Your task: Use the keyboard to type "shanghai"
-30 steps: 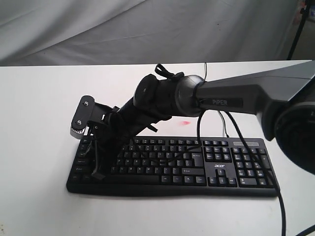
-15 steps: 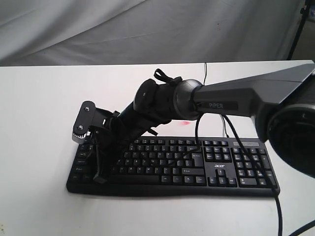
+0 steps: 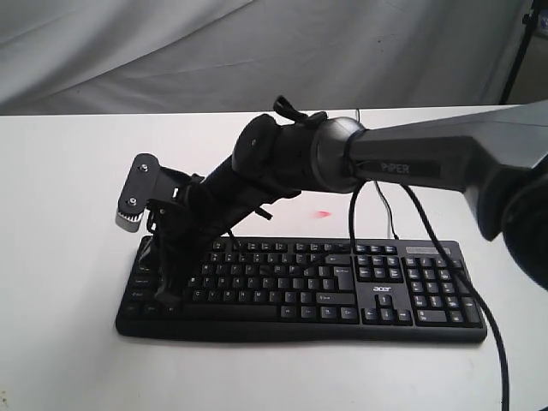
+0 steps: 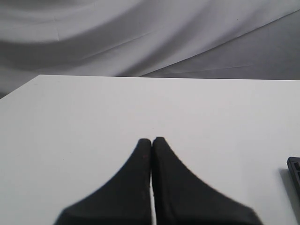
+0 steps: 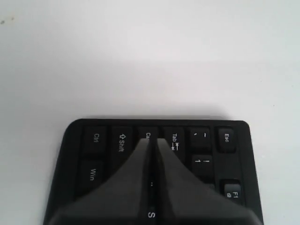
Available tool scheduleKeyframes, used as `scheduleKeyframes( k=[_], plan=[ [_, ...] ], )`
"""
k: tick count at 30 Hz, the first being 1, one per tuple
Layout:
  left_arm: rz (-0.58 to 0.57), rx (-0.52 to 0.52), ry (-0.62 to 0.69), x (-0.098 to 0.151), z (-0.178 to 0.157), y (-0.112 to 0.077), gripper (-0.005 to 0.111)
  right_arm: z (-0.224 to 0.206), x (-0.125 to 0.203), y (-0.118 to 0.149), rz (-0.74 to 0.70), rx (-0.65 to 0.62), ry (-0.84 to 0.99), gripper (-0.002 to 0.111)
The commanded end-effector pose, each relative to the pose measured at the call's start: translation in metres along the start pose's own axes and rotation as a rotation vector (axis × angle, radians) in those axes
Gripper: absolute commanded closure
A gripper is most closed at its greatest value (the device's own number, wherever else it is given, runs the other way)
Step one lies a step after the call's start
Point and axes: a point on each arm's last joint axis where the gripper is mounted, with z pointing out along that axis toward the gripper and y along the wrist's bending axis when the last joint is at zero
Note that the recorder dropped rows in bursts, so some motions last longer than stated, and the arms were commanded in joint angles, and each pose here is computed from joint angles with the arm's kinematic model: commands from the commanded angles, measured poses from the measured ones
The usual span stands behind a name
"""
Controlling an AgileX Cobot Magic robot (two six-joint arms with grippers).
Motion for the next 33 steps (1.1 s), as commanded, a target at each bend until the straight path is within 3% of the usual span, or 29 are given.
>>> scheduleKeyframes(
  k=[1,22,33],
  plan=[
    [-0.002,0.004,-0.006,0.001,0.0,0.0,0.106,-0.006,-0.006,0.001,-0.011,-0.002,-0.014,0.108],
    [-0.002,0.004,-0.006,0.001,0.0,0.0,0.106,-0.032,0.012,-0.015,0.032,-0.067,0.014,0.108],
    [-0.002,0.004,-0.006,0.001,0.0,0.0,0.106,-0.067,0.04,-0.015,0.084,-0.011,0.049,0.108]
  ],
)
